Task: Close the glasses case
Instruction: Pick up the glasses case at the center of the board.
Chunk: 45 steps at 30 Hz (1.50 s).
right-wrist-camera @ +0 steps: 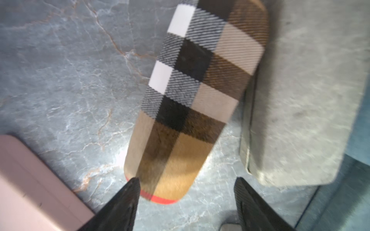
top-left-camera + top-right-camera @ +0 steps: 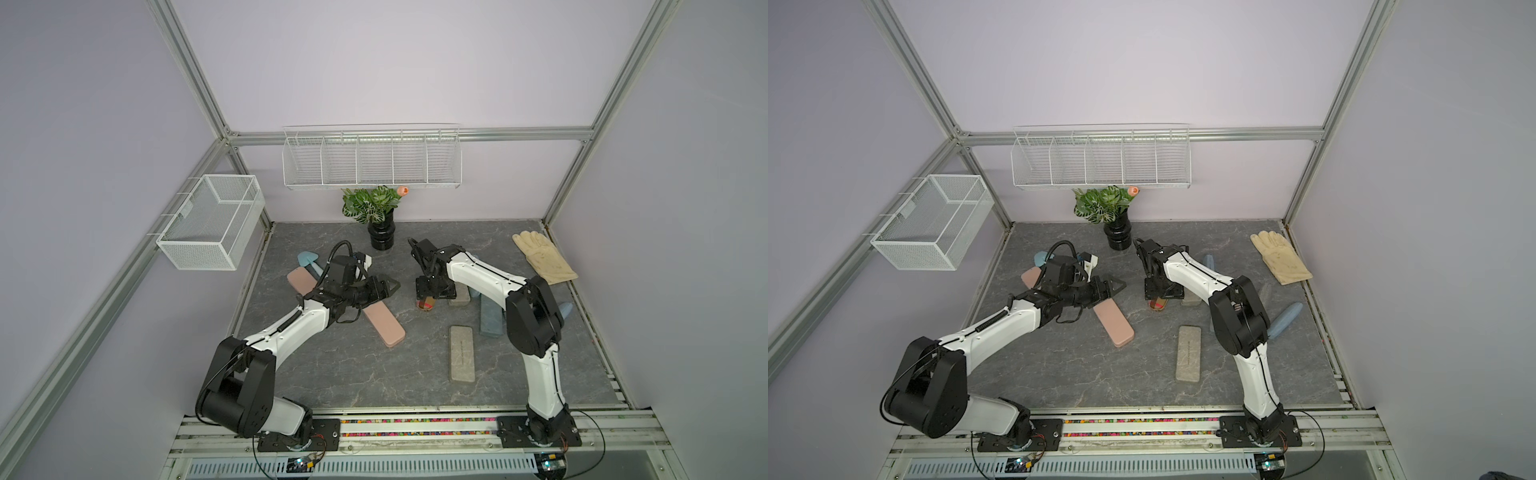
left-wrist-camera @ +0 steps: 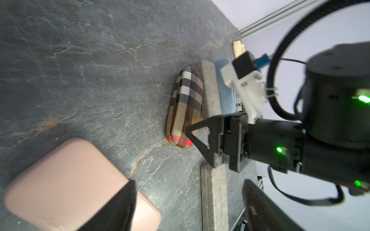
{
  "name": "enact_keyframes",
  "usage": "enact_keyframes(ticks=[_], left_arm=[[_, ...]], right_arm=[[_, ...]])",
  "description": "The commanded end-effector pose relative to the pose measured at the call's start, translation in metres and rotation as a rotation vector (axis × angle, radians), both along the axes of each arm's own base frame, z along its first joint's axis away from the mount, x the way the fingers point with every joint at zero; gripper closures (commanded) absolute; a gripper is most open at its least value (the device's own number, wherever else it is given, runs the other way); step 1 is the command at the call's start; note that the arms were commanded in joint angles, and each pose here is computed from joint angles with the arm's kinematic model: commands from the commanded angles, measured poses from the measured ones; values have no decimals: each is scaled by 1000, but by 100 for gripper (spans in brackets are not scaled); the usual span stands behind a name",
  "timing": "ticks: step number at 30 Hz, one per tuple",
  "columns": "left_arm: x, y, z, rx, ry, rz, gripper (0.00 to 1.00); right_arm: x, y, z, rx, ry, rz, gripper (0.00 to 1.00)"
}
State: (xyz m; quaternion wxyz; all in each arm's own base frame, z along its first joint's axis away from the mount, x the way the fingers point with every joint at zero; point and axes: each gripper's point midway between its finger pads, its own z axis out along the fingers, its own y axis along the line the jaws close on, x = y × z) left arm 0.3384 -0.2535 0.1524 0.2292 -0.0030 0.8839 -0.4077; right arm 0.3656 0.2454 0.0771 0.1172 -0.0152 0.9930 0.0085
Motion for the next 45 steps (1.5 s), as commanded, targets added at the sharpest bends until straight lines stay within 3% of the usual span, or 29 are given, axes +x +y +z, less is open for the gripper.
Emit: enact_keyframes(ticks=[1, 4, 10, 19, 28, 31, 45], left_arm=[[16, 1, -15, 144, 15, -34, 6], [29, -10, -27, 268, 21, -77, 1], [48, -46, -51, 478, 46, -163, 0], [52, -94, -57, 665, -3, -282, 1], [45, -120, -79, 703, 29, -346, 4], [44, -125, -86, 708, 36, -355, 15], [39, -137, -94, 701, 49, -381, 14]], right_arm=[[9, -18, 55, 49, -135, -62, 21], [7, -38, 74, 40, -168, -73, 20], [-3, -71, 76, 19, -164, -103, 20], [-21, -102, 81, 45, -187, -131, 20], [-37, -117, 79, 71, -187, -138, 20], [-39, -119, 76, 80, -180, -142, 20], [-40, -115, 62, 109, -145, -145, 20]])
